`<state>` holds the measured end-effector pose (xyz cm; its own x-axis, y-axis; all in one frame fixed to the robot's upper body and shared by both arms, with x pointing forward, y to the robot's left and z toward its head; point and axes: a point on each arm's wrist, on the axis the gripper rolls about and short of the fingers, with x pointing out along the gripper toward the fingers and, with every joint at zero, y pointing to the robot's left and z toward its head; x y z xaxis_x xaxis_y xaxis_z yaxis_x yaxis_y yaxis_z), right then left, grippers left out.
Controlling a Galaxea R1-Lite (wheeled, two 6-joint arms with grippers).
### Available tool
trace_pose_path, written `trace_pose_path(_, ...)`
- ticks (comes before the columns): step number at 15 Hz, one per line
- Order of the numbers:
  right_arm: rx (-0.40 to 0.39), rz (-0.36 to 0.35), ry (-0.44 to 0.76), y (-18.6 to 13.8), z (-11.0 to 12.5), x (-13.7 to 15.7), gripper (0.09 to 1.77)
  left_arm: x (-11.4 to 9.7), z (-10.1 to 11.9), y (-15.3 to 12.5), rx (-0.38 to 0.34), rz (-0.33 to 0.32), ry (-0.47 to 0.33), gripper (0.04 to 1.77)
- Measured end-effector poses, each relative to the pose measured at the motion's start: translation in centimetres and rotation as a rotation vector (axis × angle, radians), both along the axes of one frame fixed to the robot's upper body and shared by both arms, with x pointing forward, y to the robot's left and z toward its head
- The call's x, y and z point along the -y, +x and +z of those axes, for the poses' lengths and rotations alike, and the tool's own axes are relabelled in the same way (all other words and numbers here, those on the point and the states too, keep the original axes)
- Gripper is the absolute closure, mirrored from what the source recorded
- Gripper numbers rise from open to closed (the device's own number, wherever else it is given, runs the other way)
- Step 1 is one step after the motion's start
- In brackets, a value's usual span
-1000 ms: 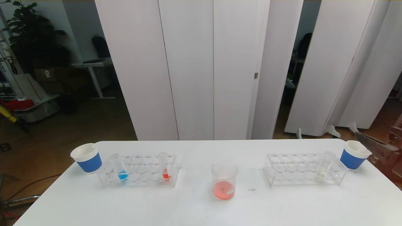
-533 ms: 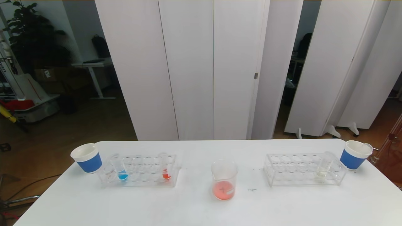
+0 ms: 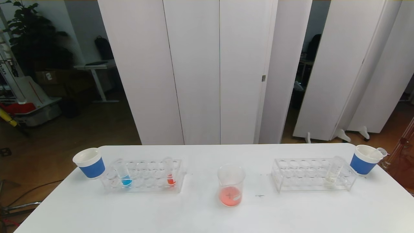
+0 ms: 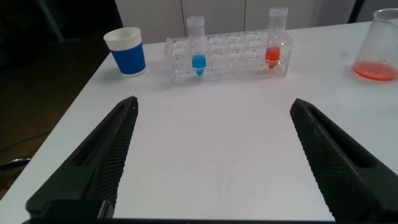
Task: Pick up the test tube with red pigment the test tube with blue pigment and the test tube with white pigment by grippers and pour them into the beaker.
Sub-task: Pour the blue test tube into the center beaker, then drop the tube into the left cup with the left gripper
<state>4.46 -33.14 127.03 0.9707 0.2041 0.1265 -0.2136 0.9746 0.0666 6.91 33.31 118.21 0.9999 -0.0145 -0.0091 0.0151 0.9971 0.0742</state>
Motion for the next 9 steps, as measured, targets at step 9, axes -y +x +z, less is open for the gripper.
trace_pose_path(9, -0.096, -0.173, -0.006, 1.4, -6.3, 0.4, 0.10, 0.0, 0.0, 0.0, 0.000, 0.000, 0.000, 0.06)
